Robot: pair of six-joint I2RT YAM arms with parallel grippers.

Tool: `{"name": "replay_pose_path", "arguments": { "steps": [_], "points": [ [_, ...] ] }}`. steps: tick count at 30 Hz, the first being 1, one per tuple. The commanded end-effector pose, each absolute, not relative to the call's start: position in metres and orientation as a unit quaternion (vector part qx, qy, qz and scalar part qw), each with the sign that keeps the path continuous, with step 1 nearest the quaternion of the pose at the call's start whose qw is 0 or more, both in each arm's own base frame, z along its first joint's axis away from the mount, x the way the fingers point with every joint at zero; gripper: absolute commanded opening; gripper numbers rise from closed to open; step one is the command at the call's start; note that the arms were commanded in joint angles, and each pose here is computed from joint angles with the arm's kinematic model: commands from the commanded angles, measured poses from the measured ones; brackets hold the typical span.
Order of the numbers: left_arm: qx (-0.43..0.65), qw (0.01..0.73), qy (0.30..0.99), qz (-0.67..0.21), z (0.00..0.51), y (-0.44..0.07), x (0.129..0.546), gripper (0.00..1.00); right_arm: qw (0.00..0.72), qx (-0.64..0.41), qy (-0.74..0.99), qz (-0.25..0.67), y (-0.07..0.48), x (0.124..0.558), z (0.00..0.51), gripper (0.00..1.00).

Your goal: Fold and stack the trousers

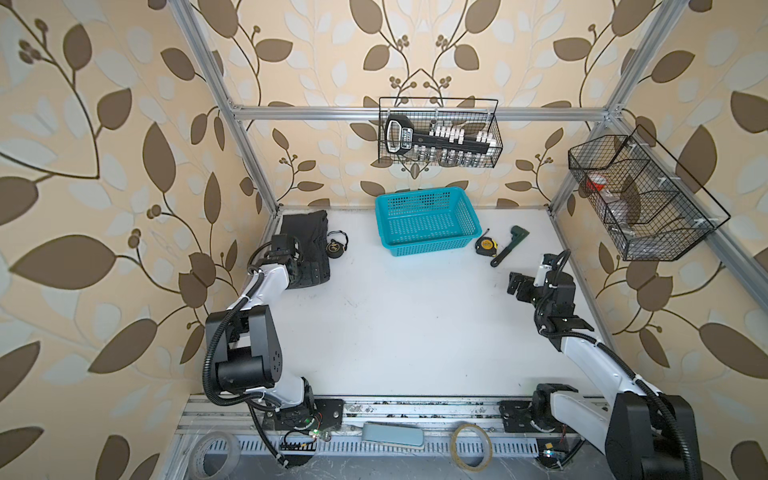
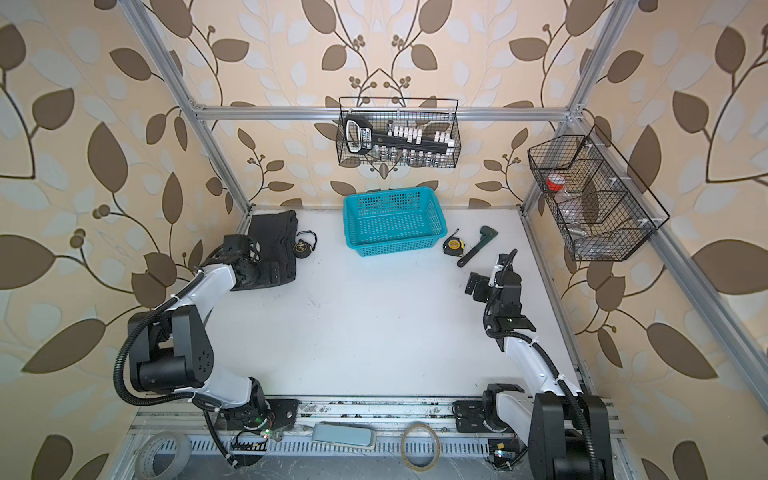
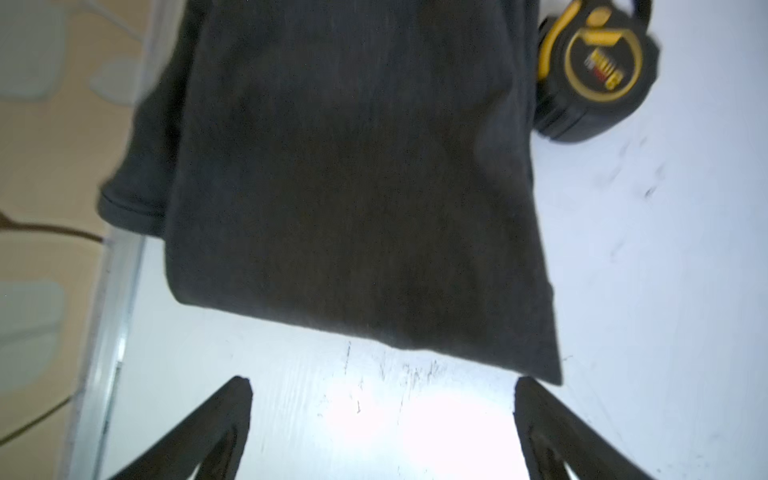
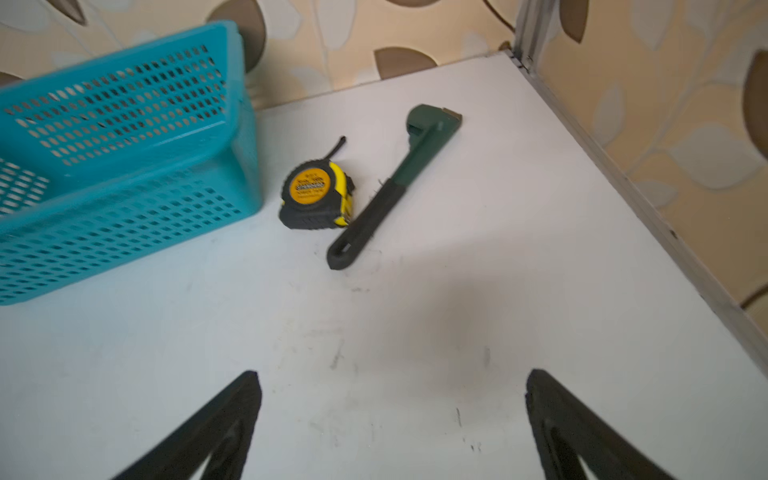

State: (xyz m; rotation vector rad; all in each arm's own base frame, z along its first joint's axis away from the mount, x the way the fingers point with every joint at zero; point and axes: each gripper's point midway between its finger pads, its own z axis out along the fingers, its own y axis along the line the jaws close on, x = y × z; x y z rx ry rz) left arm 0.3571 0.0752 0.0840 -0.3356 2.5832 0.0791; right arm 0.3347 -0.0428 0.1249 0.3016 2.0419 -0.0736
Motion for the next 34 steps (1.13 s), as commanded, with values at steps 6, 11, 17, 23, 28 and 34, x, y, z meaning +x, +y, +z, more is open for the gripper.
{"name": "replay_pose_path", "arguments": {
  "steps": [6,11,17,23,28,34],
  "points": [
    [-0.148,0.423,0.894,-0.018,0.098,0.064,0.372,0.99,0.615,0.098,0.779,-0.067,-0.05,0.332,0.136,1.0],
    [-0.143,0.478,0.866,-0.041,0.101,0.054,0.389,0.99,0.635,0.051,0.77,-0.043,-0.023,0.351,0.13,1.0],
    [-0.126,0.481,0.867,-0.028,0.09,0.049,0.395,0.99,0.637,0.033,0.769,-0.052,-0.015,0.352,0.123,1.0],
    [-0.129,0.49,0.862,-0.028,0.087,0.05,0.392,0.99,0.638,0.033,0.768,-0.052,-0.015,0.351,0.122,1.0],
    [-0.123,0.491,0.862,-0.033,0.087,0.047,0.392,0.99,0.636,0.029,0.77,-0.049,-0.014,0.354,0.121,1.0],
    [-0.113,0.492,0.863,-0.04,0.086,0.043,0.393,0.99,0.637,0.027,0.769,-0.047,-0.013,0.352,0.122,1.0]
  ]
}}
